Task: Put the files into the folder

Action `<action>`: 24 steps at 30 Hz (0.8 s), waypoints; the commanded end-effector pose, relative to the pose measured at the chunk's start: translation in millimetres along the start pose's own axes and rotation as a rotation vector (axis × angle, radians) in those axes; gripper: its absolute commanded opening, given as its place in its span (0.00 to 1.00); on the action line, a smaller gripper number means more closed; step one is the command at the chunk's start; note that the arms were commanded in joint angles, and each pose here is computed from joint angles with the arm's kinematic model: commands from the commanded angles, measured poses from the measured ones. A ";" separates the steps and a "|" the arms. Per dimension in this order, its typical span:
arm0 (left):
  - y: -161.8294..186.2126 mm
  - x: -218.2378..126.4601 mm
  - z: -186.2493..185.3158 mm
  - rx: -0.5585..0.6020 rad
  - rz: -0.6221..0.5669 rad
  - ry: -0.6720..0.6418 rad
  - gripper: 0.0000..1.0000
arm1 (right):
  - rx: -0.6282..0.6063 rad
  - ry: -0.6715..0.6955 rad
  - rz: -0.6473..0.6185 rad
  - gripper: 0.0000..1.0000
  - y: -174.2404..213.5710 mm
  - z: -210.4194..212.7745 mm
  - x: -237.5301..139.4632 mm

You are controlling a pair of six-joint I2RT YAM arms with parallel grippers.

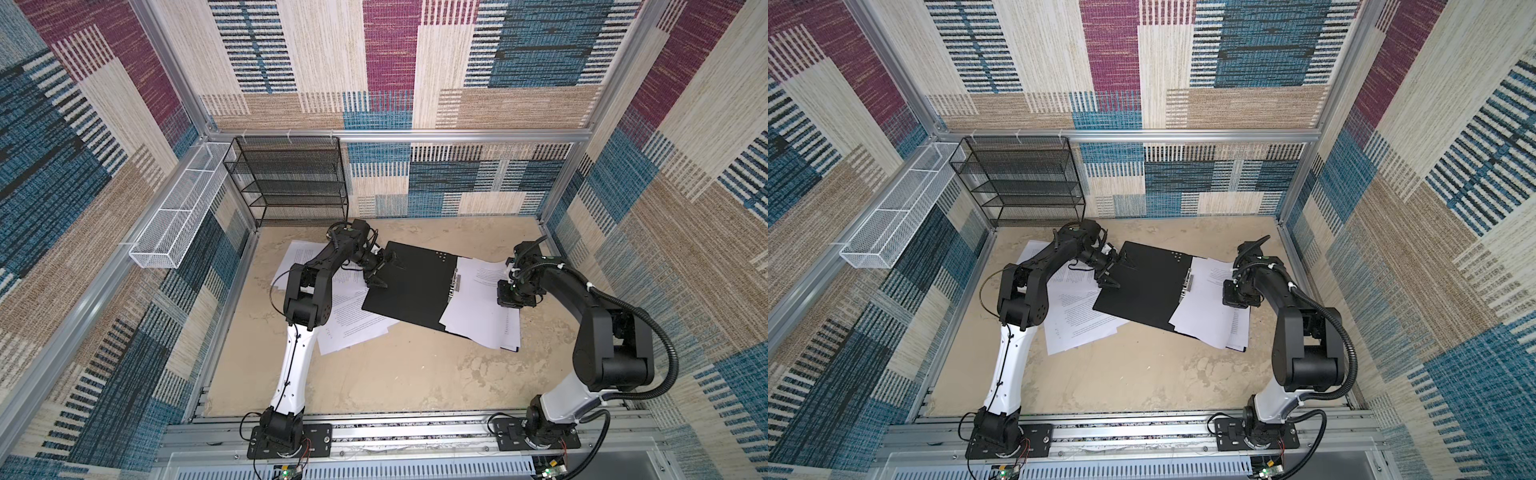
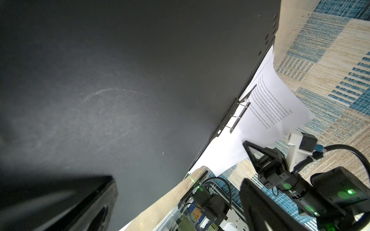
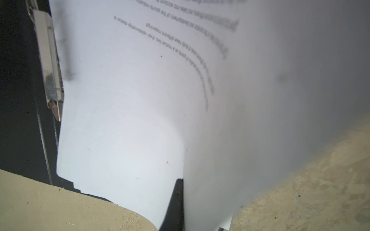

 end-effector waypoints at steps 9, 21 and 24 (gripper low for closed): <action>-16.8 11.5 56.5 -0.040 -0.124 -0.319 1.00 | -0.050 0.166 0.063 0.02 -13.0 -8.2 16.0; -16.8 12.0 59.3 -0.045 -0.126 -0.329 1.00 | -0.106 0.296 0.103 0.02 -11.5 -13.5 29.4; -16.5 12.4 59.9 -0.049 -0.124 -0.329 1.00 | -0.127 0.298 0.090 0.02 -15.6 -8.4 30.7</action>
Point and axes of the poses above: each gripper's point midway between its finger pads, its own x axis out along the fingers, its own z axis along the line the jaws close on, y = z × x, the point moved 6 cm from there along -x, back along the fingers, and after that the axes turned 7 degrees about -x, right-handed, at the moved point
